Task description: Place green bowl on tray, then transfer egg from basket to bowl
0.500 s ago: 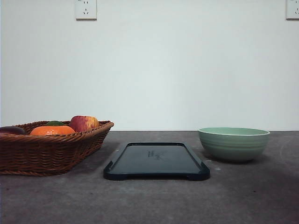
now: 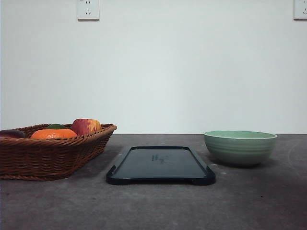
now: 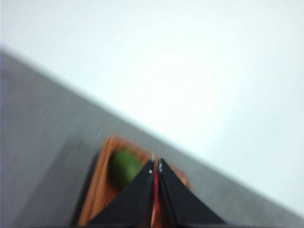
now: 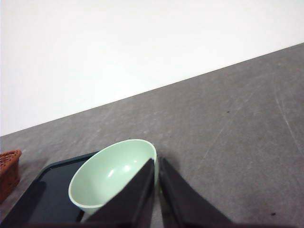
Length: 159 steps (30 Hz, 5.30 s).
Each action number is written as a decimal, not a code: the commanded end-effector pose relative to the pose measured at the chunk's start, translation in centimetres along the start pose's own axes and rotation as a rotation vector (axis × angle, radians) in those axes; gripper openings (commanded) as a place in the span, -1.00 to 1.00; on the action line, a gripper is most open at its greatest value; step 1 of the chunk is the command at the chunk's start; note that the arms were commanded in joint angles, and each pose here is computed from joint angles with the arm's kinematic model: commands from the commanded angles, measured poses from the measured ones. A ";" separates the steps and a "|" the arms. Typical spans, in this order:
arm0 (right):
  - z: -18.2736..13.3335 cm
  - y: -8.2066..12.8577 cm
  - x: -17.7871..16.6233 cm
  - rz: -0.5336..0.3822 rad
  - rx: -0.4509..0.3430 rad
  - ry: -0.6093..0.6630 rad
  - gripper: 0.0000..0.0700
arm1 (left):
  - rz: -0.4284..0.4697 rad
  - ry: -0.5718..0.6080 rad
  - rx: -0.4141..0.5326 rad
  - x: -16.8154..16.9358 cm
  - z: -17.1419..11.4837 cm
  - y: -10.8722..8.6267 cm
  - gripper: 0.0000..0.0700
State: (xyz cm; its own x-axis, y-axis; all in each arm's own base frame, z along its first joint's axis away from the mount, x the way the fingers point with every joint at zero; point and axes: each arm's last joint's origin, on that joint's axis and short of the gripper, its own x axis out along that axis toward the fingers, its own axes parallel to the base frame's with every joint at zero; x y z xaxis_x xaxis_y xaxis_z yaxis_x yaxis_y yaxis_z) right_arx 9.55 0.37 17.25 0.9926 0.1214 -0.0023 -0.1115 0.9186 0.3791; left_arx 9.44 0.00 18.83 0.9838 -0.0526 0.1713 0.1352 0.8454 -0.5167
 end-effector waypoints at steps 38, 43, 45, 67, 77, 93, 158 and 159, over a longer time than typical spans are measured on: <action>7.2 2.9 9.9 0.147 -0.154 0.502 -0.98 | 0.032 0.627 0.258 11.5 6.7 -4.4 -1.00; 6.7 2.9 11.2 0.144 -0.171 0.605 -0.98 | 0.004 0.751 0.318 13.8 6.3 -5.0 -1.00; 6.6 2.9 11.7 0.137 -0.164 0.648 -0.98 | -0.003 0.804 0.330 14.6 6.0 -5.4 -1.00; 7.6 3.1 13.1 0.070 -0.093 0.792 -0.17 | -0.036 0.876 0.341 15.6 5.0 -6.2 -0.32; 8.9 3.3 17.1 -0.019 -0.045 0.994 -0.17 | -0.034 0.876 0.338 15.6 5.0 -6.2 -0.32; 5.1 1.0 24.2 -0.086 -0.049 1.090 -0.18 | -0.034 0.875 0.338 15.6 5.1 -6.2 -0.33; -1.7 15.1 33.5 0.171 -0.302 1.271 -1.00 | -0.033 0.875 0.339 15.6 5.1 -6.2 -0.33; -1.7 15.3 33.5 0.175 -0.303 1.272 -1.00 | -0.033 0.875 0.339 15.6 5.1 -6.2 -0.33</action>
State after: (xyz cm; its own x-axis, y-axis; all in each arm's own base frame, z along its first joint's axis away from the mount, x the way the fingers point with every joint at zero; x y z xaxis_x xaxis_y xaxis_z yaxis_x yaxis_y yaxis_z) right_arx 40.60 18.28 21.70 0.2418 0.3539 -0.9035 -0.3834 0.8902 0.2461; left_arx 23.11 -3.30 28.31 0.7258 -0.3396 -0.5982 0.2464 0.9403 -0.2349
